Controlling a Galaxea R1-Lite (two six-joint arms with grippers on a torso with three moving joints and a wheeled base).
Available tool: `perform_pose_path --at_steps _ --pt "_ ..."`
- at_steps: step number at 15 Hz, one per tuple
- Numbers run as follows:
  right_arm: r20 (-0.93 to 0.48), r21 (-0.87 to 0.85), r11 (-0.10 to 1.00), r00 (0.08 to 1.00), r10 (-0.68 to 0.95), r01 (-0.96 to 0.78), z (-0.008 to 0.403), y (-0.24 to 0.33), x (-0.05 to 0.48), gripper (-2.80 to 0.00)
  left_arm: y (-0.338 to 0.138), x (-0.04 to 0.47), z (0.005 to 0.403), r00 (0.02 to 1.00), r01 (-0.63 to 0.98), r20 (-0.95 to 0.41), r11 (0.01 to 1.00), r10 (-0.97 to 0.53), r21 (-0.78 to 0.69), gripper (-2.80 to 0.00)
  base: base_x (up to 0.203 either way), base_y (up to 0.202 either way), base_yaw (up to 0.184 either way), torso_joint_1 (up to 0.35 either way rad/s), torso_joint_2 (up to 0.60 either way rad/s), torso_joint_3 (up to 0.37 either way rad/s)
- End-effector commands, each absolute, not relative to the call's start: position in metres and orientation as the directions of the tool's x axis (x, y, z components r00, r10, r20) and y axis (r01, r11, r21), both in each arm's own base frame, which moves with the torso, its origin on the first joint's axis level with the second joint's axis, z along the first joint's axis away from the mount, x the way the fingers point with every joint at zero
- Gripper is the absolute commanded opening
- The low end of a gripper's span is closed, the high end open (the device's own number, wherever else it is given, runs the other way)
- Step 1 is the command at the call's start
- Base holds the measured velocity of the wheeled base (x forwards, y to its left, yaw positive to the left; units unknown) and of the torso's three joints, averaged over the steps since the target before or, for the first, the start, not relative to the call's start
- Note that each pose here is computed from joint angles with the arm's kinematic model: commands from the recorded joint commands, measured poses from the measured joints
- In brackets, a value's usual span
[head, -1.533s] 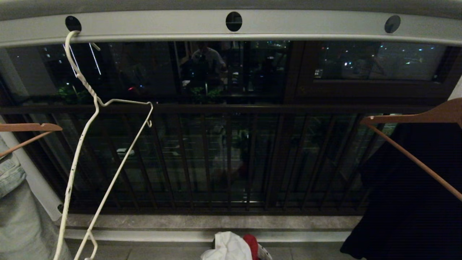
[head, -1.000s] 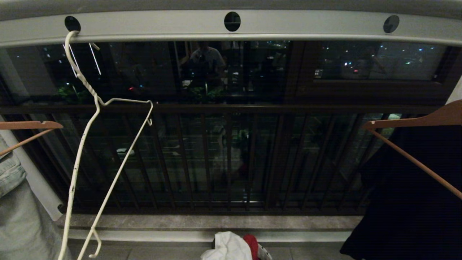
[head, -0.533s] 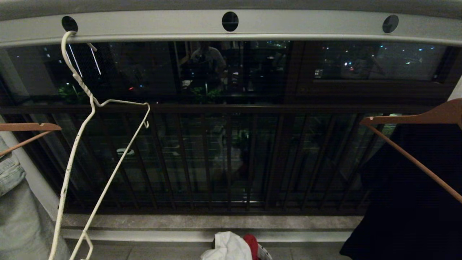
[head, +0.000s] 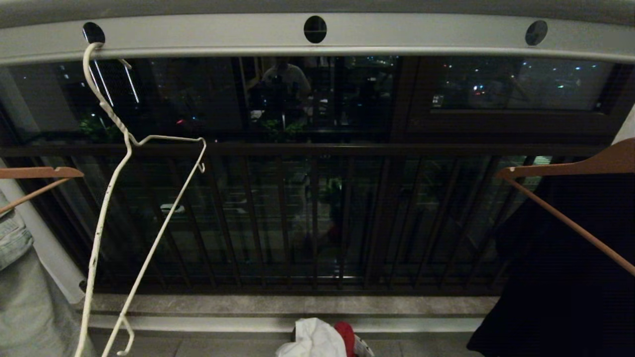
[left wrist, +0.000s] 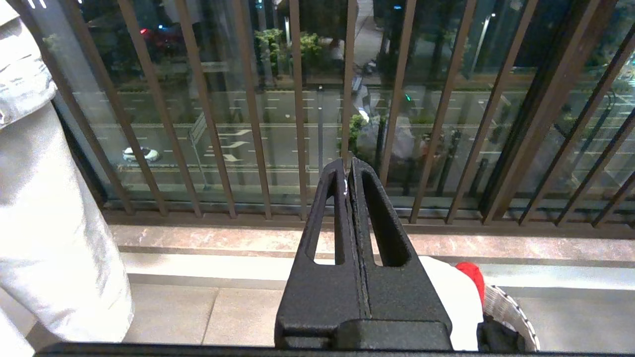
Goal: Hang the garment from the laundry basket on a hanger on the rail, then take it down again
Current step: Pick up the clothes rack on the clothesline
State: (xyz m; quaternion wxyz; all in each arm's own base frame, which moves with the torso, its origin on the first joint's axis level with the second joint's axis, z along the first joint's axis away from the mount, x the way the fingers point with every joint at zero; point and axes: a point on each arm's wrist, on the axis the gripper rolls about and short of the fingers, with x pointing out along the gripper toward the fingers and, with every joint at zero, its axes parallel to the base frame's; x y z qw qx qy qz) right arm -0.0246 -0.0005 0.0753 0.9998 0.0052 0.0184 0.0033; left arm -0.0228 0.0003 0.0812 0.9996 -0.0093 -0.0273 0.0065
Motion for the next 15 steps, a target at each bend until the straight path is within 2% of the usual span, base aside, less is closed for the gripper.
perform_pose_path --at_steps 1,4,6,8,12,15 --pt "-0.038 0.010 1.000 0.999 0.008 -0.007 0.075 0.000 -0.025 -2.80 0.000 -0.022 0.077 0.999 -0.013 0.040 1.000 0.014 -0.022 -2.80 0.000 0.000 0.000 0.000 0.00 0.000" --pt "-0.038 0.010 1.000 0.999 0.008 -0.007 0.075 0.000 -0.025 -2.80 0.000 -0.024 0.084 0.998 -0.018 0.066 0.999 0.019 -0.027 -2.80 0.000 0.000 0.000 0.000 0.00 0.000" --pt "-0.038 0.010 1.000 0.999 0.008 -0.007 0.075 0.000 -0.025 -2.80 0.000 -0.028 0.102 0.995 -0.009 0.102 1.000 0.012 -0.030 -2.80 0.000 0.000 0.000 0.000 0.00 0.000" --pt "-0.038 0.010 1.000 0.999 0.006 -0.006 0.075 -0.001 -0.025 -2.80 0.000 -0.024 0.121 0.997 -0.004 0.081 1.000 0.006 -0.028 -2.80 0.000 0.000 0.000 0.000 0.00 0.000" --pt "-0.038 0.010 1.000 0.999 0.008 -0.007 0.075 0.000 -0.025 -2.80 0.000 -0.005 0.182 1.000 0.017 0.003 1.000 -0.017 -0.022 -2.80 0.000 0.000 0.000 0.000 0.00 0.000" --pt "-0.038 0.010 1.000 0.999 0.008 -0.007 0.075 0.000 -0.025 -2.80 -0.003 0.004 0.240 0.991 0.117 -0.060 0.993 -0.119 -0.030 -2.80 0.000 0.000 0.000 0.000 0.00 0.000"
